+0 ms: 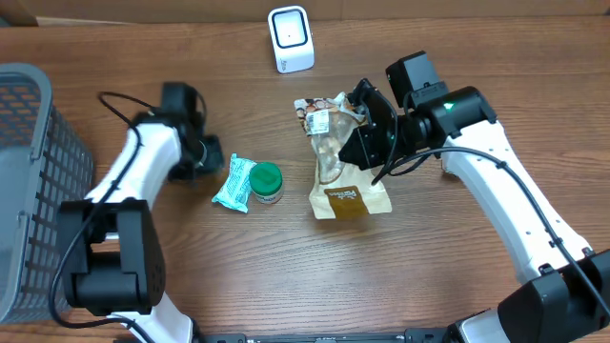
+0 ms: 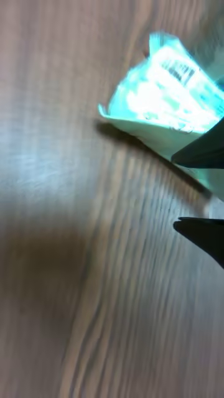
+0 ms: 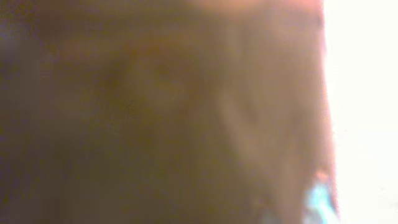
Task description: Scan the item barcode
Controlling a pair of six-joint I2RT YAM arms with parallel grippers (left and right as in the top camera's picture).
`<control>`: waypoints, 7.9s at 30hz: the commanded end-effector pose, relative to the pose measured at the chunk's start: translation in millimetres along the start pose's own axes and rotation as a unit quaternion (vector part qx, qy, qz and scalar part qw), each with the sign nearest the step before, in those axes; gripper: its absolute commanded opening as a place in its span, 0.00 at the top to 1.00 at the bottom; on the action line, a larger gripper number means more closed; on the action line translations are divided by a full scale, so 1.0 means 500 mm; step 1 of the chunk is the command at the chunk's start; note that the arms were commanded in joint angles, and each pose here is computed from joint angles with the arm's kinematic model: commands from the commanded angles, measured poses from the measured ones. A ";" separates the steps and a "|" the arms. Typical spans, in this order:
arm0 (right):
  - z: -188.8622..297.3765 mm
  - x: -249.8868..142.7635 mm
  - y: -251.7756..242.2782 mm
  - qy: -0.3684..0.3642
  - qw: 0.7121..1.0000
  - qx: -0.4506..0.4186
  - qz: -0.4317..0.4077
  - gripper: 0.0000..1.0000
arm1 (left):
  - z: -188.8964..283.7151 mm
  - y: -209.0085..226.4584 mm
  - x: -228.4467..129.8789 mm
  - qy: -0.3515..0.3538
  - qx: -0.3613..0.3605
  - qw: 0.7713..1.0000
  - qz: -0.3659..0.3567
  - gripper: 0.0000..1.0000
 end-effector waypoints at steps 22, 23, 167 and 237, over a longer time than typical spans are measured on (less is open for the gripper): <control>0.118 0.065 0.042 -0.080 0.993 0.006 0.084 0.96 | 0.423 0.063 0.145 -0.174 0.016 0.984 0.029 0.01; 0.136 0.076 0.048 -0.090 0.992 -0.005 0.092 0.96 | 0.424 0.067 0.147 -0.175 0.017 0.984 0.033 0.00; 0.019 0.069 -0.046 0.038 0.987 -0.141 -0.066 0.38 | 0.421 0.078 0.149 -0.173 0.020 0.984 0.039 0.00; -0.330 0.116 0.120 0.091 0.980 0.009 0.178 0.57 | 0.421 0.078 0.149 -0.173 0.020 0.984 0.039 0.01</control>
Point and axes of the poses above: each gripper's point midway between its finger pads, its own z axis back along the fingers, its own y axis along the line the jaws close on, x = y × z, the point moved 8 cm from there along z, back along the fingers, and after that the axes turned 15 degrees about z, right-handed, at the moved point
